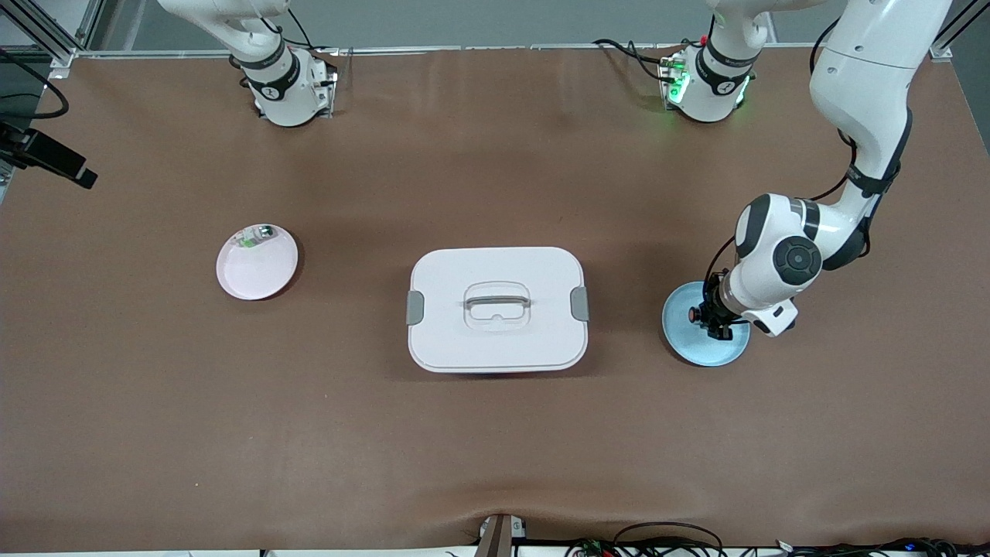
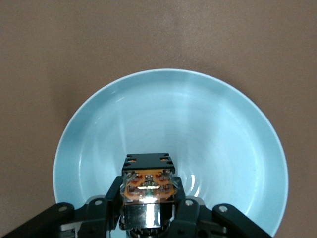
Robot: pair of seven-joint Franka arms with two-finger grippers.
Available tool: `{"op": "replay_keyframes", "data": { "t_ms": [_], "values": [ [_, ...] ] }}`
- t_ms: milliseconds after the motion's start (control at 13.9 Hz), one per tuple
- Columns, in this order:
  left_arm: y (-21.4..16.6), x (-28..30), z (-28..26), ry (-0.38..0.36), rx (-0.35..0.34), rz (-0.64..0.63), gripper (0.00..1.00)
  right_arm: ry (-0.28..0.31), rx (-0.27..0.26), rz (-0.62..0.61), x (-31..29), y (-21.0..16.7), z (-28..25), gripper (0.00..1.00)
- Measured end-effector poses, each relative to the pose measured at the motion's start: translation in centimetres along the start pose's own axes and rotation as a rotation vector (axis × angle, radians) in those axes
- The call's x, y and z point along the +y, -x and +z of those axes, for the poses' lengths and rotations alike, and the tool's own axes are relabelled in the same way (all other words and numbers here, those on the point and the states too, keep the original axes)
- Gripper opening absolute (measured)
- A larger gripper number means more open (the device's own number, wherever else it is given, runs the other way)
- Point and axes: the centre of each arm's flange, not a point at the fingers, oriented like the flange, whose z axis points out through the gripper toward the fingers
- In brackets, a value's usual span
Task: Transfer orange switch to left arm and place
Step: 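Carry the switch with the left gripper over the light-blue plate, then lower the switch onto the light-blue plate and open the left gripper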
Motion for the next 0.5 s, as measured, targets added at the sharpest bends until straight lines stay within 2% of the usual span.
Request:
{"op": "replay_keyframes", "data": {
  "t_ms": [144,504],
  "values": [
    [0.0,-0.4,0.4,0.001,-0.001,0.003,0.43,-0.01,-0.001,-0.001,0.4,0.0,-0.1,1.0],
    [0.1,-0.7,0.7,0.002,0.005,0.016,0.43,-0.02,0.016,-0.138,0.7,1.2,-1.5,1.0]
  ]
}}
